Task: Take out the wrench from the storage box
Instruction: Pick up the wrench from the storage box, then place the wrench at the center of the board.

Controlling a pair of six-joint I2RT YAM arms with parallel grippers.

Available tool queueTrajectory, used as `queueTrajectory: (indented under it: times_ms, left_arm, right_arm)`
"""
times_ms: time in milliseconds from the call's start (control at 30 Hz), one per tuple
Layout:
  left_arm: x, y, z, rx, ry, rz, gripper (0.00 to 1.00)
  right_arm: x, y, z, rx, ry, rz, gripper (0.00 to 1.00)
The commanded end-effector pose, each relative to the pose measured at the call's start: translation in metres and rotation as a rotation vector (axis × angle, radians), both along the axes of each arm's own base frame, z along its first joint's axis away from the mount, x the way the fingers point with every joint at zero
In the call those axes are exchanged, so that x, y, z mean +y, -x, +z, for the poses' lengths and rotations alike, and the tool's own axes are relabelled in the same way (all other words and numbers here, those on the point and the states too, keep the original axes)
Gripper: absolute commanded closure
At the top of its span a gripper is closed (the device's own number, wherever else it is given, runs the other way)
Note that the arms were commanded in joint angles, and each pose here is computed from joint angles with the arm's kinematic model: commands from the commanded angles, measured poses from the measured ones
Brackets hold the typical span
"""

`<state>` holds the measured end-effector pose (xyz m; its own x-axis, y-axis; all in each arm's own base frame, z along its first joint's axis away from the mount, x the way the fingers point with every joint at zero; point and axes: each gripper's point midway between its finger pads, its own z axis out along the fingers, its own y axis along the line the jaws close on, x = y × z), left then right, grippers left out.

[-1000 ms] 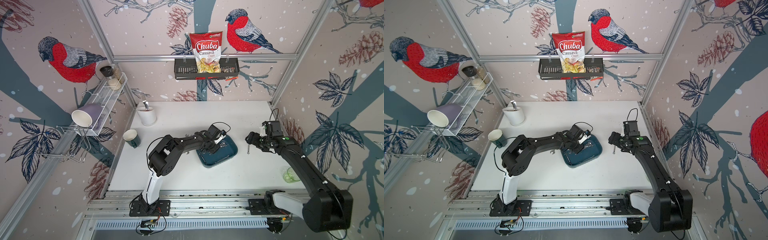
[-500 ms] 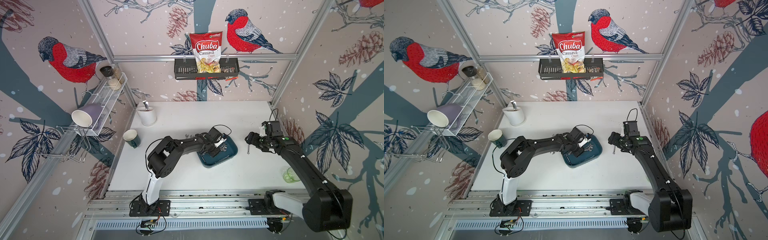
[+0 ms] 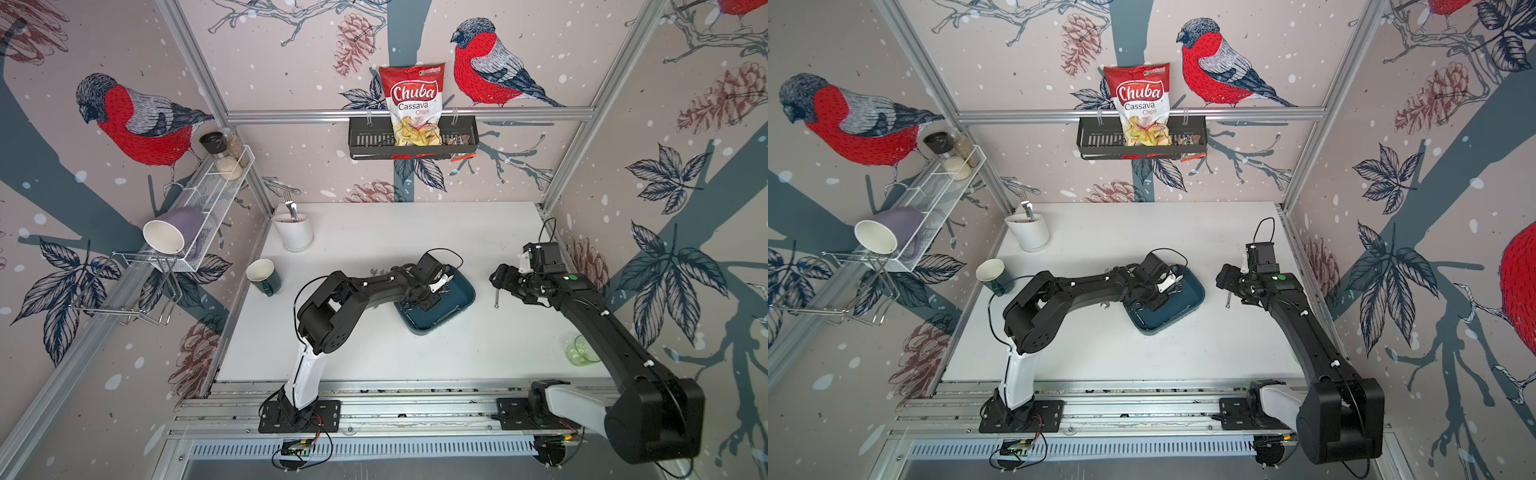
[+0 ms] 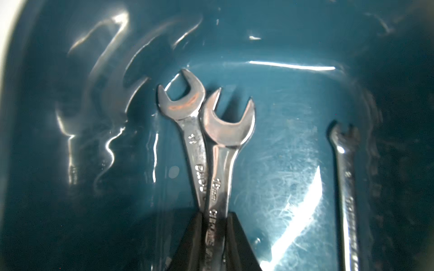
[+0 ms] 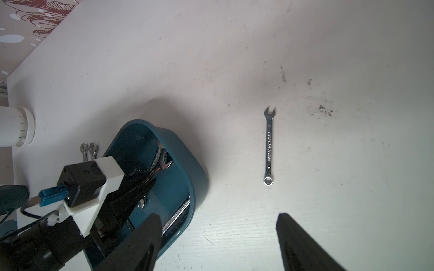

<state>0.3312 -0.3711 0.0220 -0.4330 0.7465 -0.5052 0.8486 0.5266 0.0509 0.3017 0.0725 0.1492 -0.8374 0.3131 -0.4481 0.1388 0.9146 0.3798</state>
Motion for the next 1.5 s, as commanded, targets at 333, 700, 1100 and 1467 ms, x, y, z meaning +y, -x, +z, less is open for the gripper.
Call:
queueTrajectory:
  times_ms: [333, 700, 1100, 1467]
  left_arm:
    - [0.002, 0.005, 0.032, 0.011, 0.031, 0.028, 0.85]
    - [0.001, -0.010, 0.084, -0.054, 0.098, 0.091, 0.87]
    - [0.061, -0.058, 0.126, -0.141, 0.124, 0.321, 0.87]
    - [0.120, -0.086, 0.083, -0.116, 0.059, 0.545, 0.87]
  right_arm:
    - [0.001, -0.001, 0.003, -0.014, -0.009, 0.001, 0.18]
    - [0.002, 0.000, 0.005, -0.022, -0.012, 0.003, 0.18]
    - [0.003, -0.001, 0.006, -0.028, -0.021, 0.008, 0.18]
    - [0.003, -0.001, 0.007, -0.027, -0.020, 0.008, 0.18]
